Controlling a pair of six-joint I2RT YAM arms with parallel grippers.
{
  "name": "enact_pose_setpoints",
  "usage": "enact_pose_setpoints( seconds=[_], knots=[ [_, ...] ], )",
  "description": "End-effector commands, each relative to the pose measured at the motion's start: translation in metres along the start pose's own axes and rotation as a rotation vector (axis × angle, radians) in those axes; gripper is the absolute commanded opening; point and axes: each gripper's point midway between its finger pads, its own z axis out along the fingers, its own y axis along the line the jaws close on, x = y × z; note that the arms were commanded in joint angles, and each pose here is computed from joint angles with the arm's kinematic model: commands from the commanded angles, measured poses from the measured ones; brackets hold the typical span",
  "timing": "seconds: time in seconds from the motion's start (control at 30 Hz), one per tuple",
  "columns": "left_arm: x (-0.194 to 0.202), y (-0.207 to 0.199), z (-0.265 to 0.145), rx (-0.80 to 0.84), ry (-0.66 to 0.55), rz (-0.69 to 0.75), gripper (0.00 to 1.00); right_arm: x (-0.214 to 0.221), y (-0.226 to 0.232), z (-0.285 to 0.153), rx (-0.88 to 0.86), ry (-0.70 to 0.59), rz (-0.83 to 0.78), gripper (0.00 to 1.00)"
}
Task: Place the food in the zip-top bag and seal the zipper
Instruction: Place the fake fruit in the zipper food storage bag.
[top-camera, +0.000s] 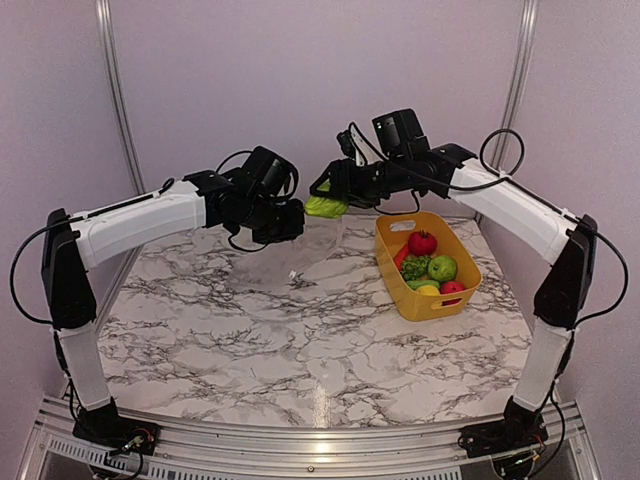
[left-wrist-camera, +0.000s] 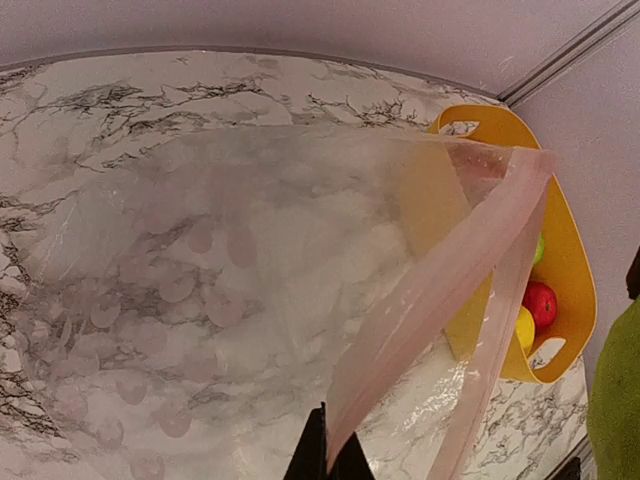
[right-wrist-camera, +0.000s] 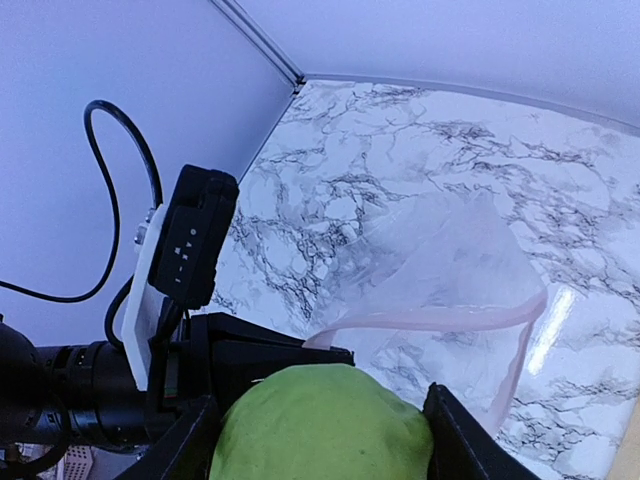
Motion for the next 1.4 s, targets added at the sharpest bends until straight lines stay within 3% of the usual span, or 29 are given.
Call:
enact_pose_setpoints(
  seconds=[0.0, 0.17, 0.63, 0.83, 0.97, 1.1, 1.17, 1.37],
  knots=[
    [-0.027, -0.029, -0.024, 0.167, -0.098, -0.055, 0.00, -0.008, 0.011, -0.012, -0.033, -0.057, -0.010, 0.48],
    [-0.038, -0.036, -0.040, 0.219, -0.149, -0.101, 0.00, -0.010, -0.004, -0.019, 0.089, -0.091, -0.039, 0.47],
    [-0.044, -0.044, -0.045, 0.257, -0.150, -0.142, 0.00, 0.004, -0.014, -0.016, 0.449, -0.115, -0.236, 0.49],
    [-0.043, -0.045, -0.042, 0.255, -0.143, -0.137, 0.00, 0.005, -0.023, -0.017, 0.532, -0.123, -0.249, 0.52],
    [-0.044, -0.044, -0.042, 0.249, -0.142, -0.131, 0.00, 0.003, -0.026, -0.016, 0.558, -0.125, -0.247, 0.64],
    [-0.044, -0.038, -0.035, 0.245, -0.128, -0.146, 0.00, -0.003, -0.004, -0.009, 0.443, -0.131, -0.236, 0.81],
    [-0.043, -0.033, -0.030, 0.240, -0.119, -0.161, 0.00, -0.006, 0.009, -0.009, 0.378, -0.142, -0.225, 0.96],
    [-0.042, -0.025, -0.028, 0.248, -0.104, -0.182, 0.00, -0.024, 0.028, -0.030, 0.326, -0.207, -0.194, 0.97]
  ],
)
